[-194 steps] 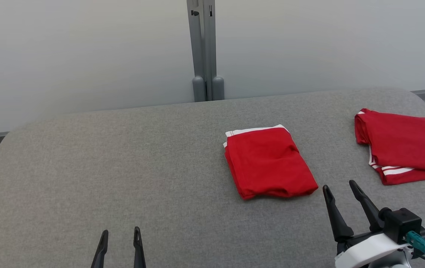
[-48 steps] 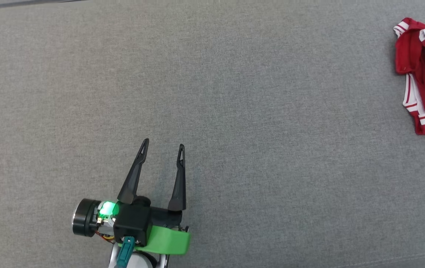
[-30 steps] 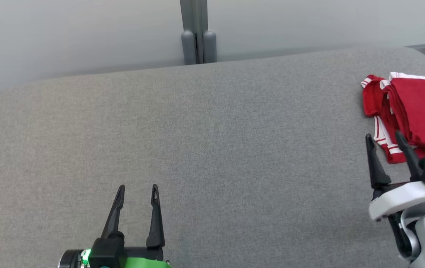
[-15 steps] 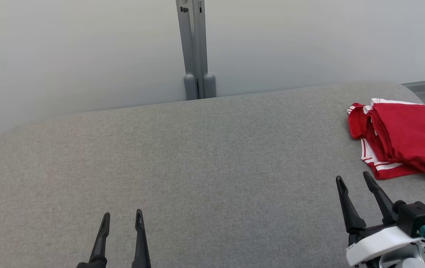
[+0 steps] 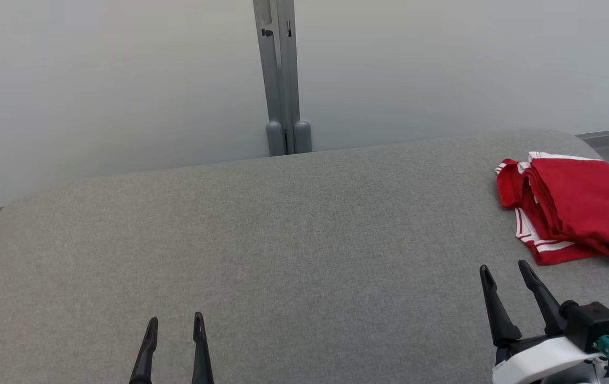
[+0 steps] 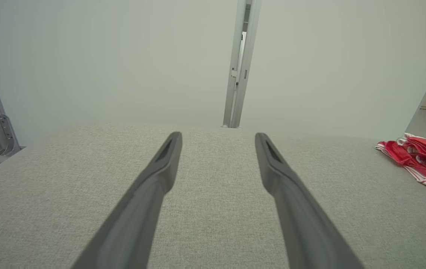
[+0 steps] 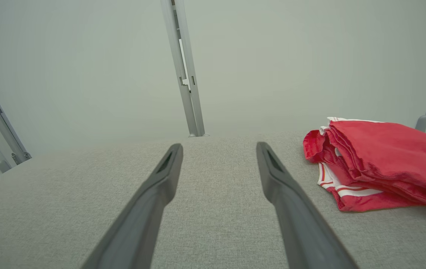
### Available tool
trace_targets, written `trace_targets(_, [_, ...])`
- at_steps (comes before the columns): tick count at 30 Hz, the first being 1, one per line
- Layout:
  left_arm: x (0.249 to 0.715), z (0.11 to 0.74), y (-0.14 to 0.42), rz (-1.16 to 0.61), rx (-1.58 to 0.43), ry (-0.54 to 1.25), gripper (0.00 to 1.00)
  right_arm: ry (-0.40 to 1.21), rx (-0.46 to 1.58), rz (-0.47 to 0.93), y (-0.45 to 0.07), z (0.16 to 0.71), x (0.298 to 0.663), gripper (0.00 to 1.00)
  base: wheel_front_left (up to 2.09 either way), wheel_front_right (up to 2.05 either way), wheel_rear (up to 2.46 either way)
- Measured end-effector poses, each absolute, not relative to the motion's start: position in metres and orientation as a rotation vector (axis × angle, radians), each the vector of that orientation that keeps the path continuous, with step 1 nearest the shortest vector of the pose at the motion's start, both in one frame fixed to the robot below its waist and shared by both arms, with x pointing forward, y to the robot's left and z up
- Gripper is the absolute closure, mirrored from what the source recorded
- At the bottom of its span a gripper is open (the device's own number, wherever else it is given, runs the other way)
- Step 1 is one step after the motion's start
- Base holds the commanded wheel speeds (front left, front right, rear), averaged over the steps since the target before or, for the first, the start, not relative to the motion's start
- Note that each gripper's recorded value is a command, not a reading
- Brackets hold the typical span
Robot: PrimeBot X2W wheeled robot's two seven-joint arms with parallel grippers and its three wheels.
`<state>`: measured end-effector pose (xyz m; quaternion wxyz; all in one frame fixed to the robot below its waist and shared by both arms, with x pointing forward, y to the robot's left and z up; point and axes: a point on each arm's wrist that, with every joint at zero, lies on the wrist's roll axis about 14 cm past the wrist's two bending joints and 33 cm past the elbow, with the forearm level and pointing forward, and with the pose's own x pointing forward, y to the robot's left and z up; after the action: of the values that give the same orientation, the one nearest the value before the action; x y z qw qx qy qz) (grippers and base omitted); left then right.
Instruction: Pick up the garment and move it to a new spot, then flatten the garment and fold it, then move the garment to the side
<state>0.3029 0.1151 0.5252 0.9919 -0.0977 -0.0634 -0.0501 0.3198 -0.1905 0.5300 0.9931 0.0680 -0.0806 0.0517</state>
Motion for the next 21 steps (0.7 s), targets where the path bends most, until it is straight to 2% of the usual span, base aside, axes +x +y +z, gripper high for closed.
trace_targets(21, [0.3,0.514,0.12,-0.084,-0.187,-0.096,0.0,-0.148,0.137,0.121,-0.184,0.526,0.322,0.0,0.0,0.0,0.0])
